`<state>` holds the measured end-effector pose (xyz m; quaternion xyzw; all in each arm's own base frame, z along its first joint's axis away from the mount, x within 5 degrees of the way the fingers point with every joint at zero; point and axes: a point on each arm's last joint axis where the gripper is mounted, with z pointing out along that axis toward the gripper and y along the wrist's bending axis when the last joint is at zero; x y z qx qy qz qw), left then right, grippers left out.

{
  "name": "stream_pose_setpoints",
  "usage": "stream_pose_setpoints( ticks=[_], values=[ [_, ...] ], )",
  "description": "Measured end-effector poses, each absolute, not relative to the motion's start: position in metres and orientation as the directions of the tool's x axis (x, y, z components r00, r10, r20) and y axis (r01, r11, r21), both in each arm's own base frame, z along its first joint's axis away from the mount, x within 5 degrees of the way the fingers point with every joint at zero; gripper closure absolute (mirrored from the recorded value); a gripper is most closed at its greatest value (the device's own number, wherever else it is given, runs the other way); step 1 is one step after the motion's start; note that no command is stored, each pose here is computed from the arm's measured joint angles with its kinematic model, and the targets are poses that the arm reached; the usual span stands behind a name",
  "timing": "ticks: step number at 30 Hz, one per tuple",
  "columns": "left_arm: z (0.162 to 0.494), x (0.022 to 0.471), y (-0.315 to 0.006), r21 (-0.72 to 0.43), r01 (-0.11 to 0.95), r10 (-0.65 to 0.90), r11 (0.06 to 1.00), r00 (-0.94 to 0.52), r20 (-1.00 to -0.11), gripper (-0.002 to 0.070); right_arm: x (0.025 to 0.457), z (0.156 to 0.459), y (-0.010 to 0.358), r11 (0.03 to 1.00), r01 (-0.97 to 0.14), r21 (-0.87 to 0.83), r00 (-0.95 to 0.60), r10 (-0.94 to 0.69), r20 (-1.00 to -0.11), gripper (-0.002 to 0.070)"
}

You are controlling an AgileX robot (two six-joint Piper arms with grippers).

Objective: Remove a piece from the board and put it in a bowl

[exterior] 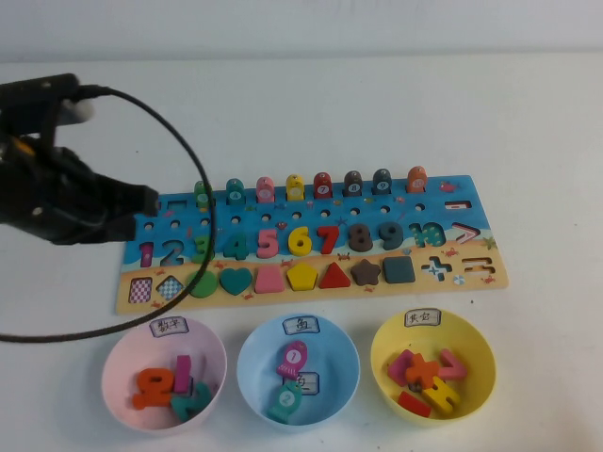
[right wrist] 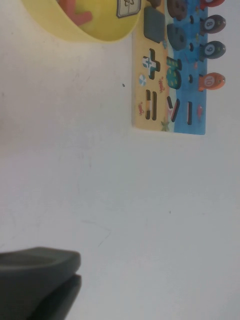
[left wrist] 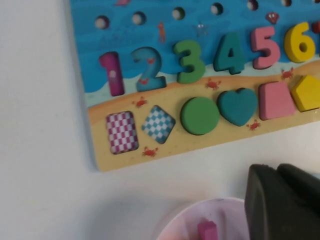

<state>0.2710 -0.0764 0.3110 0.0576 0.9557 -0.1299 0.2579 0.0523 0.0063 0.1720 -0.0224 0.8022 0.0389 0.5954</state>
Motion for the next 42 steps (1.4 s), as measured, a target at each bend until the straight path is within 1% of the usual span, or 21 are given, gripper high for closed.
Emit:
stream_pose_setpoints(
  ticks=[4,8,10,13,21,28,32,35,38,39,40,42],
  values=[
    [0.3,0.296,-0.099,-0.217,0.221,0.104,0.951,-0.887,-0.449,0.0678,0.052,0.172,0.006,0.996,-0.082,0.036,-0.29,0.01,-0.957,0.0694],
    [0.289,0.324,-0.113,-0.218,0.23,0.134,0.948,-0.914,-0.383,0.0678,0.052,0.172,0.006,0.996,-0.082,0.036,-0.29,0.01,-0.957,0.0694],
    [0.287,0.34,-0.118,-0.218,0.233,0.138,0.947,-0.914,-0.381,0.0678,0.052,0.172,0.006,0.996,-0.082,0.036,-0.29,0.01,-0.957,0.0694],
    [0.289,0.362,-0.125,-0.216,0.243,0.141,0.946,-0.904,-0.403,0.0678,0.052,0.172,0.006,0.996,-0.082,0.036,-0.29,0.01,-0.957,0.0694],
    [0.287,0.406,-0.146,-0.185,0.276,0.179,0.943,-0.891,-0.417,0.0678,0.052,0.172,0.006,0.996,-0.082,0.036,-0.29,0.01,-0.957,0.0694],
    [0.283,0.42,-0.166,-0.126,0.307,0.233,0.943,-0.884,-0.406,0.0678,0.052,0.172,0.006,0.996,-0.082,0.036,-0.29,0.01,-0.957,0.0694],
    [0.273,0.425,-0.166,-0.068,0.309,0.261,0.949,-0.885,-0.386,0.0669,0.052,0.172,0.006,0.996,-0.082,0.036,-0.29,0.01,-0.957,0.0694],
    [0.266,0.428,-0.163,-0.018,0.313,0.284,0.95,-0.884,-0.372,0.0596,0.052,0.172,0.006,0.996,-0.082,0.036,-0.29,0.01,-0.957,0.0694],
    [0.261,0.431,-0.16,0.0,0.298,0.278,0.955,-0.89,-0.361,0.0468,0.052,0.172,0.006,0.996,-0.082,0.036,-0.29,0.01,-0.957,0.0694],
    [0.26,0.432,-0.159,0.006,0.281,0.264,0.96,-0.894,-0.363,0.0435,0.052,0.172,0.006,0.996,-0.082,0.036,-0.29,0.01,-0.957,0.0694],
    [0.26,0.434,-0.158,0.006,0.256,0.239,0.967,-0.897,-0.372,0.0413,0.052,0.172,0.006,0.996,-0.082,0.036,-0.29,0.01,-0.957,0.0694],
    [0.259,0.435,-0.158,0.0,0.221,0.204,0.975,-0.899,-0.387,0.0392,0.052,0.172,0.006,0.996,-0.082,0.036,-0.29,0.01,-0.957,0.0694]
  ],
)
